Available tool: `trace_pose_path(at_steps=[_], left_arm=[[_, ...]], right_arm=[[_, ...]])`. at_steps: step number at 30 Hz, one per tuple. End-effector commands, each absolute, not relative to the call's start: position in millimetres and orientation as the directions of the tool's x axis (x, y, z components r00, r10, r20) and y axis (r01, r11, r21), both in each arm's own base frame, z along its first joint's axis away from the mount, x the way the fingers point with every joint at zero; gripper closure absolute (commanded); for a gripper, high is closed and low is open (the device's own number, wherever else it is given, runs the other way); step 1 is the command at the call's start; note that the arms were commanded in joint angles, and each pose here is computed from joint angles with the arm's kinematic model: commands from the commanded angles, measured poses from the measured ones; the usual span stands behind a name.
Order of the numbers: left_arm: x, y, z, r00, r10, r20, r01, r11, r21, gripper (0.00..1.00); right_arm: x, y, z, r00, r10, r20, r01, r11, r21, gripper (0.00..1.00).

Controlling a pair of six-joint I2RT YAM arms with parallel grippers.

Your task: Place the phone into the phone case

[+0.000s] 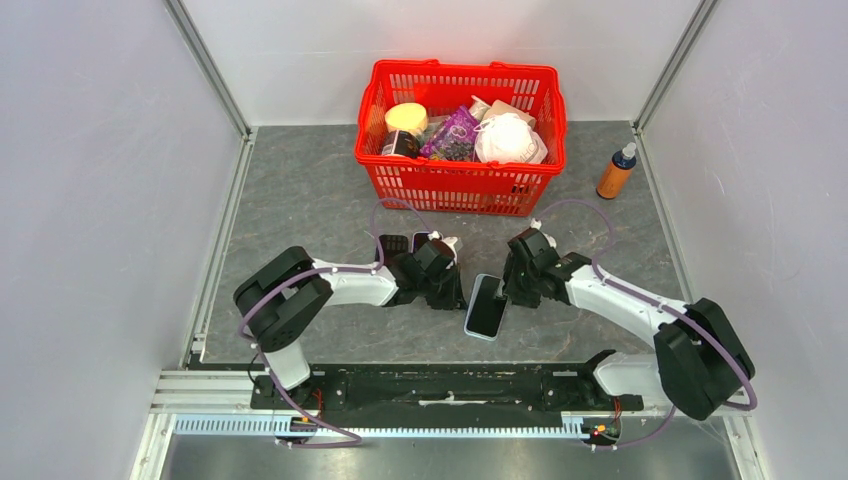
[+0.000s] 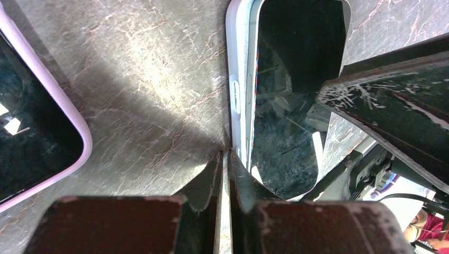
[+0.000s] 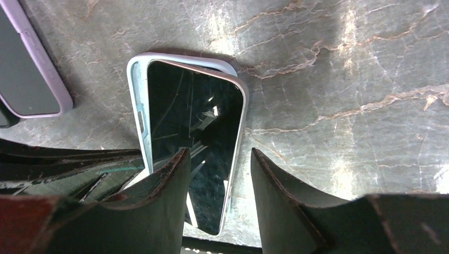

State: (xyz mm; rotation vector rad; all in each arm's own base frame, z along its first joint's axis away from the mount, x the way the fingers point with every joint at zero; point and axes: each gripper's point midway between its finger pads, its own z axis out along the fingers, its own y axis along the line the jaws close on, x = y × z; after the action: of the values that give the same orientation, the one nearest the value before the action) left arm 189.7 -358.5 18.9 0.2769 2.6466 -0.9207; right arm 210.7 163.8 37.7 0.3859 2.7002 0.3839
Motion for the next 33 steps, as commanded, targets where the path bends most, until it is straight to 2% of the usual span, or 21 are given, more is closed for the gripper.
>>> trace_pose_path(at_steps=[1,6,9,18,22,28,33], left_arm=[[198,-378,29,-0.918,0.066,-0.39,0.306,0.744,-0.594,0.88],[201,-382,28,-0.918,0.071,-0.39,0.309,0.743,-0.594,0.88],[201,-383,27,-0.919,0.074,-0.387,0.31,0.743,-0.593,0.88],[201,-385,24,-0.921,0.079,-0.381,0.309,0.744,-0.593,0.88],[200,-385,27,-0.92,0.078,-0.384,0.312,0.74,-0.597,0.88],[196,-377,27,-0.92,0.074,-0.384,0.307,0.743,-0.594,0.88],[190,-370,27,-0.923,0.076,-0.378,0.305,0.743,-0.595,0.88]], right_arm=[[228,170,39,-0.874,0.323,-0.364,0.208,0.924,0.321,0.49],[235,175,38,-0.876,0.316,-0.365,0.2,0.925,0.322,0.56],[239,181,40,-0.876,0.309,-0.369,0.189,0.926,0.326,0.66],[228,203,28,-0.905,0.24,-0.351,0.136,0.945,0.297,0.67],[222,202,25,-0.912,0.216,-0.349,0.127,0.957,0.26,0.61],[223,179,54,-0.886,0.197,-0.42,0.124,0.973,0.194,0.36],[205,170,66,-0.887,0.227,-0.403,0.146,0.964,0.221,0.32]])
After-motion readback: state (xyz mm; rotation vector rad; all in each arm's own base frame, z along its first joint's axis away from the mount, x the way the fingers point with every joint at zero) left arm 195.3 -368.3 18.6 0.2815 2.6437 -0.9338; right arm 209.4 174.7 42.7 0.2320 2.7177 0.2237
